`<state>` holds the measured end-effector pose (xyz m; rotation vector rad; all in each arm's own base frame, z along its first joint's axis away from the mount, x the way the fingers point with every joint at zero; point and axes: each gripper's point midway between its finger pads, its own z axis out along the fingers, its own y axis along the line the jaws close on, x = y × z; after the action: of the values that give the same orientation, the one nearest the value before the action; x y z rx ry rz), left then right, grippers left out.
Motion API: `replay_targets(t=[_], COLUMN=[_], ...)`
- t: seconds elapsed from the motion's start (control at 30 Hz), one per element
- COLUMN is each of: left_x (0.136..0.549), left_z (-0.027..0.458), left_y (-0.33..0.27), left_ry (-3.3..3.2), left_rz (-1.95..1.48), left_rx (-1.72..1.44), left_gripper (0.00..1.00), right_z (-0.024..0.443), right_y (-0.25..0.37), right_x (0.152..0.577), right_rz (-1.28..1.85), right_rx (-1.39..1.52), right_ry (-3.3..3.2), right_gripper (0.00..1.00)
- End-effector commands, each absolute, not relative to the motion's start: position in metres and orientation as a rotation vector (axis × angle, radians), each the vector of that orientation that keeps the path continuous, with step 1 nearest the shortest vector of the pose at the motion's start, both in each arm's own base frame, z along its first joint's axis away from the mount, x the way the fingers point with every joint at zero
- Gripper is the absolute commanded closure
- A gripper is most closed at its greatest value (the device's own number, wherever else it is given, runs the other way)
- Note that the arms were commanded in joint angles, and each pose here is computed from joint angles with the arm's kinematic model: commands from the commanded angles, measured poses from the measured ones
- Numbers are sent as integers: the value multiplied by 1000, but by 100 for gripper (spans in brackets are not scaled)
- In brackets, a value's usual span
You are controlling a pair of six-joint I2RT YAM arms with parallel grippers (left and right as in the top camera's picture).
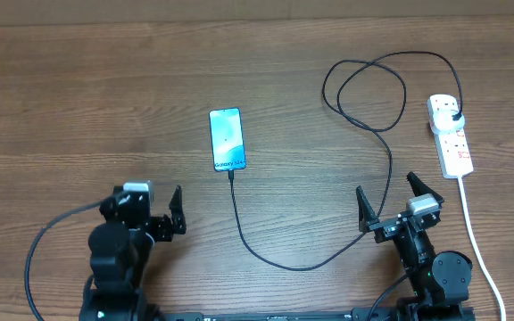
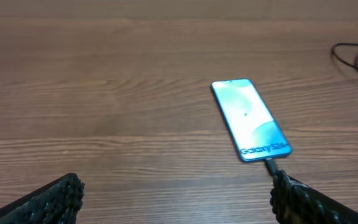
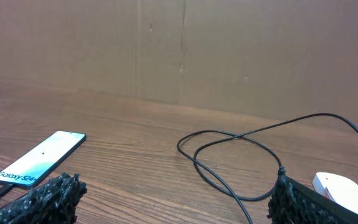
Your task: Plug charger to phone and switch on socket
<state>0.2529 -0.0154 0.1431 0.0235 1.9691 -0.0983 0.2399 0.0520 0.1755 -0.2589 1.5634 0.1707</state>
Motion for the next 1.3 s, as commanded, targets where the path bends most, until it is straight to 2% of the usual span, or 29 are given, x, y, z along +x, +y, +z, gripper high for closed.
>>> replay_targets(t=[0.0,0.27,0.57,1.27], left_x=[249,246,244,244], left_z=[140,126,157,155], left_y=[-6,-6,-7,-7], left_ry=[1928,1818,1657,1665], left_rz=[8,66,90,92], left_rx=[70,139,157,157], left_gripper=[0,0,0,0], right_z=[173,173,173,173], right_y=[53,53,53,53], right_x=[240,240,240,240], right_rz=[176,176,176,176], right_rx=[-255,-255,-255,-255], right_ry=[1562,1562,1562,1562], right_gripper=[0,0,0,0])
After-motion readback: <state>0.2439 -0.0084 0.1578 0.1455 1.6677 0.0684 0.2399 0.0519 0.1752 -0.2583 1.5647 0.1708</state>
